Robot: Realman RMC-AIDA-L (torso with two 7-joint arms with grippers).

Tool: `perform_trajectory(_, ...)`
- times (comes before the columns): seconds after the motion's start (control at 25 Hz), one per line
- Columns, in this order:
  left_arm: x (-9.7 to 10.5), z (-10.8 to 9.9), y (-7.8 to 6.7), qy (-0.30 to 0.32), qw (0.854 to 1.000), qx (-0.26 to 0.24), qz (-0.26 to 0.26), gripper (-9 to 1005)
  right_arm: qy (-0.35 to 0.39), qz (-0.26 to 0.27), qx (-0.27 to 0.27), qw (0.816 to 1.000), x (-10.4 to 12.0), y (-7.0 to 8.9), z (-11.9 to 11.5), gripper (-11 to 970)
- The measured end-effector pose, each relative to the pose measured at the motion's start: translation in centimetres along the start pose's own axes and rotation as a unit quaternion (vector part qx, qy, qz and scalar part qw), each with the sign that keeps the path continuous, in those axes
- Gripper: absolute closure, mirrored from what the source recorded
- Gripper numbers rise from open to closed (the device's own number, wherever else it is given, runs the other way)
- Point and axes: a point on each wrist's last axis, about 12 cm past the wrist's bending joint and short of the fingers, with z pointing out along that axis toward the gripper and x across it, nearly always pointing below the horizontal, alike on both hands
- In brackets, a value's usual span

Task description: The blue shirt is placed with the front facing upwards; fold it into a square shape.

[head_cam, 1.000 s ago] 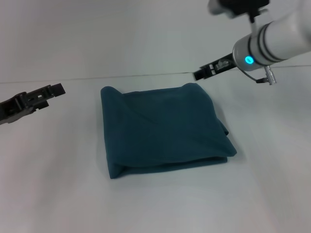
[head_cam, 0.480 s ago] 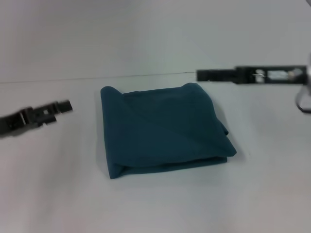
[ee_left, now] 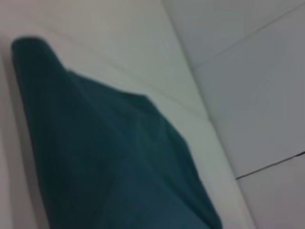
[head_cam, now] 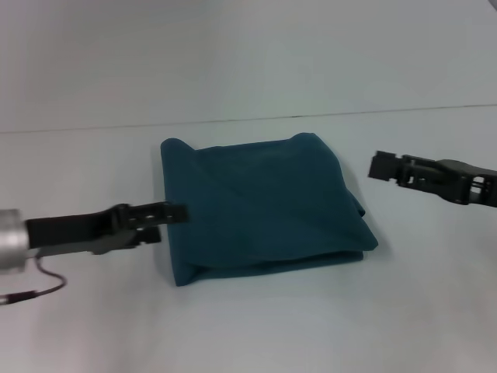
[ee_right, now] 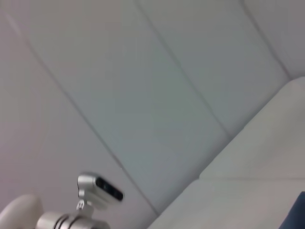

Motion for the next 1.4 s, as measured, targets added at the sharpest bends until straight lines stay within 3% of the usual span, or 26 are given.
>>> perform_trajectory(0.32, -1.1, 4.0, -0.2, 0.007, 0.996, -0.061, -0.059, 46, -0.017, 0.007, 0.015, 1.0, 0.8, -0.6, -0.6, 343)
perform_trajectory(0.56, -0.8, 4.5, 0.5, 0.004, 0.991, -0.092, -0.095, 46, -0.019, 0.0, 0.027, 0.999, 0.8, -0.9, -0.7, 343)
perform_trajectory(0.96, -0.4, 4.7, 0.6, -0.007, 0.989, -0.072, -0.126, 46, -0.022, -0.005, 0.034, 0.999, 0.4, -1.1, -0.6, 342)
perform_trajectory(1.4, 1.8, 6.2, 1.7, -0.001, 0.984, -0.066, -0.168, 47, -0.025, -0.001, 0.041, 0.999, 0.6, -1.4, -0.6, 343)
